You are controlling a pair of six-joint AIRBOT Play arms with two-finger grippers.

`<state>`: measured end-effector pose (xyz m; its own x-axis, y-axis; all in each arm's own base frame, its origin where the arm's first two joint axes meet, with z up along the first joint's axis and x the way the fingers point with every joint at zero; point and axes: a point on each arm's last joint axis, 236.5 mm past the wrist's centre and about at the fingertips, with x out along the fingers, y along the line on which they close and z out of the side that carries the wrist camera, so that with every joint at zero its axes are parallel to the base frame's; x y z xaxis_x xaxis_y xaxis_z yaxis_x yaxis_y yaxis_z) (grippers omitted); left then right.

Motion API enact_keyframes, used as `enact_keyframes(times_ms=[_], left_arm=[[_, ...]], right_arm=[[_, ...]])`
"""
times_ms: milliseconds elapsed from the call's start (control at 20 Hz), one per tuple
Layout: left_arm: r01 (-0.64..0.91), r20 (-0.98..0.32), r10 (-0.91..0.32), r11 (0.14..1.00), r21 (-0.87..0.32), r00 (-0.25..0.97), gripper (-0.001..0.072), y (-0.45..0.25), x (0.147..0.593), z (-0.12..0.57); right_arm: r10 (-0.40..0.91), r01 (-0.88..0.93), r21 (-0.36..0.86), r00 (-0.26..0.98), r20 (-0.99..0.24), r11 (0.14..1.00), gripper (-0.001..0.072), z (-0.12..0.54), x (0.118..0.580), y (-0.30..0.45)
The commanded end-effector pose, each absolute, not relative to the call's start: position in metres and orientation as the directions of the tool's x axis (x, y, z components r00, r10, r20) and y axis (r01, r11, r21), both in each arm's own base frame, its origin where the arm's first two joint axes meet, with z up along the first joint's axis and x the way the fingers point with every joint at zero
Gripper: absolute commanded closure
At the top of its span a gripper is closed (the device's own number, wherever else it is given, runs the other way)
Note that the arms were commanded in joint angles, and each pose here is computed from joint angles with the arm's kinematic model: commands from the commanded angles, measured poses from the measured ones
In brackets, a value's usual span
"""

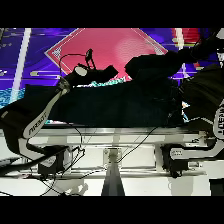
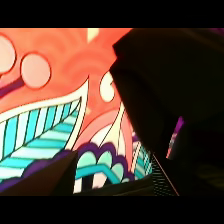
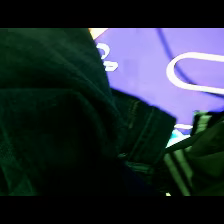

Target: Fold the clothes and pants, and hang the long-sleeved shirts on hangers.

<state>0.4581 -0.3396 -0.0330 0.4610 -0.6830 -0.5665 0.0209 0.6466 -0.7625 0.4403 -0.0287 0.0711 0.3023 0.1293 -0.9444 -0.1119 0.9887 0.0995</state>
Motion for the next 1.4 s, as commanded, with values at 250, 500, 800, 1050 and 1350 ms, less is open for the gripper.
enact_keyframes(times_ms=[250, 500, 800, 1050, 1350], left_arm=[[-0.041, -0.497, -0.742, 0.539, -0.842, 0.45, 0.0182, -0.404, 0.492, -0.055], [-0.106, -0.446, -0.785, 0.446, -0.888, 0.43, 0.0183, -0.442, 0.501, -0.072], [-0.154, -0.417, -0.759, 0.396, -0.905, 0.501, 0.021, -0.448, 0.527, -0.081], [-0.17, -0.399, -0.734, 0.369, -0.914, 0.55, 0.0676, -0.433, 0.544, -0.071], [0.151, -0.322, -0.759, 0.479, -0.865, 0.566, 0.0678, -0.408, 0.56, -0.001]], right_arm=[[0.195, -0.114, 0.173, 0.226, -0.955, 0.978, 0.0695, 0.058, 0.424, -0.014], [0.201, -0.115, 0.18, 0.217, -0.955, 0.977, 0.0695, 0.058, 0.421, -0.013], [0.21, -0.118, 0.191, 0.18, -0.961, 0.974, 0.0695, 0.056, 0.413, -0.01], [0.213, -0.121, 0.194, 0.17, -0.962, 0.974, 0.0695, 0.056, 0.41, -0.01], [0.282, -0.23, 0.241, 0.165, -0.945, 0.943, 0.0694, 0.06, 0.409, 0.006]])
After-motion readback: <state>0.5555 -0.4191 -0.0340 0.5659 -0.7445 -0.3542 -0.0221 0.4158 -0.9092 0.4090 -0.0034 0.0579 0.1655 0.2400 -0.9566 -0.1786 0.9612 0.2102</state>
